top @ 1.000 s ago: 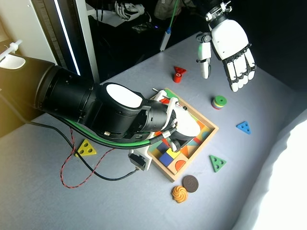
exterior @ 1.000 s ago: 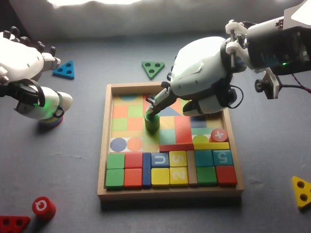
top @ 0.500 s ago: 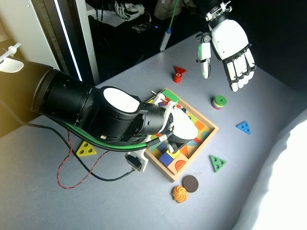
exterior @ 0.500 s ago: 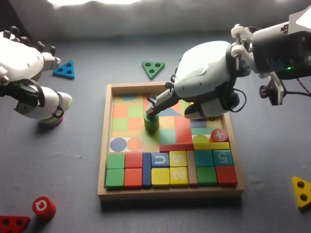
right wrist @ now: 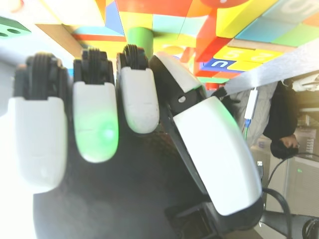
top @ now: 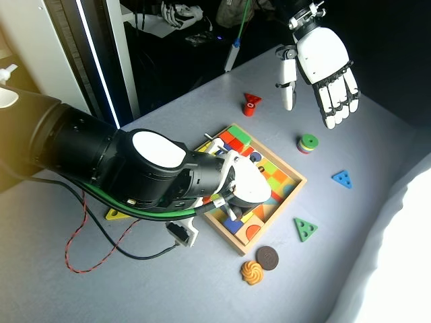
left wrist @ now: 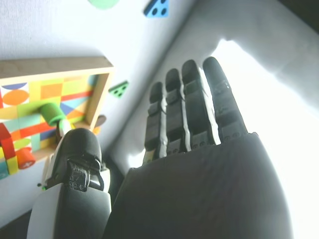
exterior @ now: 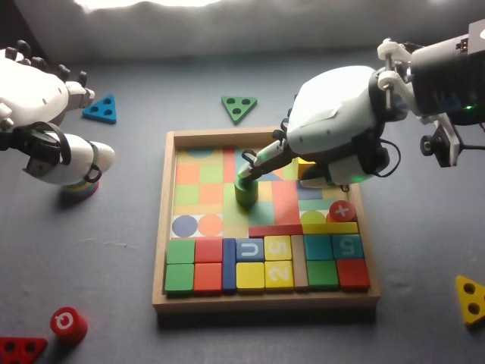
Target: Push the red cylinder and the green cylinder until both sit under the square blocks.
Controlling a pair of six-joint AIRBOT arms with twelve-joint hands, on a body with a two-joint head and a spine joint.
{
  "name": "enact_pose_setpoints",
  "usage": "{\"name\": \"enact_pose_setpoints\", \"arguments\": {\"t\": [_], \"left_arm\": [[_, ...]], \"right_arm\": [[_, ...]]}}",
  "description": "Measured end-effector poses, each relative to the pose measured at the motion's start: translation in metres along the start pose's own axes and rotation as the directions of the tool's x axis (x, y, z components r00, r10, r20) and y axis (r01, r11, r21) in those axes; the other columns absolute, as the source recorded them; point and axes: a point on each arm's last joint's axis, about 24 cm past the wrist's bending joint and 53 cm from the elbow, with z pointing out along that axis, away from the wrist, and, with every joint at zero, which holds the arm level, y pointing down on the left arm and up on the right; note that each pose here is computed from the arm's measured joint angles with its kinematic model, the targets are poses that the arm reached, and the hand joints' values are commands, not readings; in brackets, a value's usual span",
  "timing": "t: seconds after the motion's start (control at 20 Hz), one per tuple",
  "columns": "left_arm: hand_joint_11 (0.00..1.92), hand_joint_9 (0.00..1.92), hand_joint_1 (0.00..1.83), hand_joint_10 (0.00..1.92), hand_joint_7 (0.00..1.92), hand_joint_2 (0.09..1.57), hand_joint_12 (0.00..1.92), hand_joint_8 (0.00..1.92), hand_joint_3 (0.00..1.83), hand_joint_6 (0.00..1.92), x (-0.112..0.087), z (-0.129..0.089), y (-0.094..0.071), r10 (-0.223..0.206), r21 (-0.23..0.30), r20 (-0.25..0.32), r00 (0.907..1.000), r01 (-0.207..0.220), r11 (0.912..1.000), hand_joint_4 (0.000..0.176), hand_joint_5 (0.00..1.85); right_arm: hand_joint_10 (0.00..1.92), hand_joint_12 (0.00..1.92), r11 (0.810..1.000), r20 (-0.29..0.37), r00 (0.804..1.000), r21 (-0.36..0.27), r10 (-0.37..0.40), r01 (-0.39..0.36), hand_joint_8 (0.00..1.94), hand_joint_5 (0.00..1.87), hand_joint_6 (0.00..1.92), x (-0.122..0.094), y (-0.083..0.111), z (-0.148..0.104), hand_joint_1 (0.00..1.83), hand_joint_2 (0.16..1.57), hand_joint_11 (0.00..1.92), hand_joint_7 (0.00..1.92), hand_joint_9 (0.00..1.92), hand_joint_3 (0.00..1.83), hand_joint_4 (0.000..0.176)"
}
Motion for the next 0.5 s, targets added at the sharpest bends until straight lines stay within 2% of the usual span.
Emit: {"name": "enact_pose_setpoints", "arguments": {"t": [0.2,0.3,0.5], "left_arm": [[0.00,0.23,0.02,0.00,0.26,1.36,0.51,0.00,0.00,0.00,0.000,0.000,0.000,0.000,-0.001,0.000,1.0000,0.000,1.0000,0.000,0.21],[0.00,0.23,0.03,0.00,0.26,1.35,0.54,0.00,0.00,0.00,0.000,0.000,0.000,0.000,0.000,0.000,1.0000,0.000,1.0000,0.000,0.21],[0.00,0.22,0.04,0.00,0.25,1.36,0.46,0.01,0.00,0.00,0.000,0.000,0.000,0.000,0.000,0.000,1.0000,0.000,1.0000,0.000,0.20]], "right_arm": [[1.92,1.92,1.000,-0.010,1.000,0.001,0.004,-0.004,1.94,0.36,0.02,0.003,-0.001,-0.006,0.62,1.57,1.92,1.66,1.83,0.05,0.000],[1.92,1.92,1.000,-0.011,1.000,0.001,0.007,-0.007,1.94,0.29,0.00,0.004,0.000,-0.009,0.57,1.57,1.92,1.65,1.83,0.11,0.000],[1.92,1.92,1.000,-0.016,1.000,-0.002,0.009,-0.009,1.94,0.32,0.01,0.008,0.002,-0.016,0.61,1.57,1.92,1.66,1.82,0.10,0.000]]}}
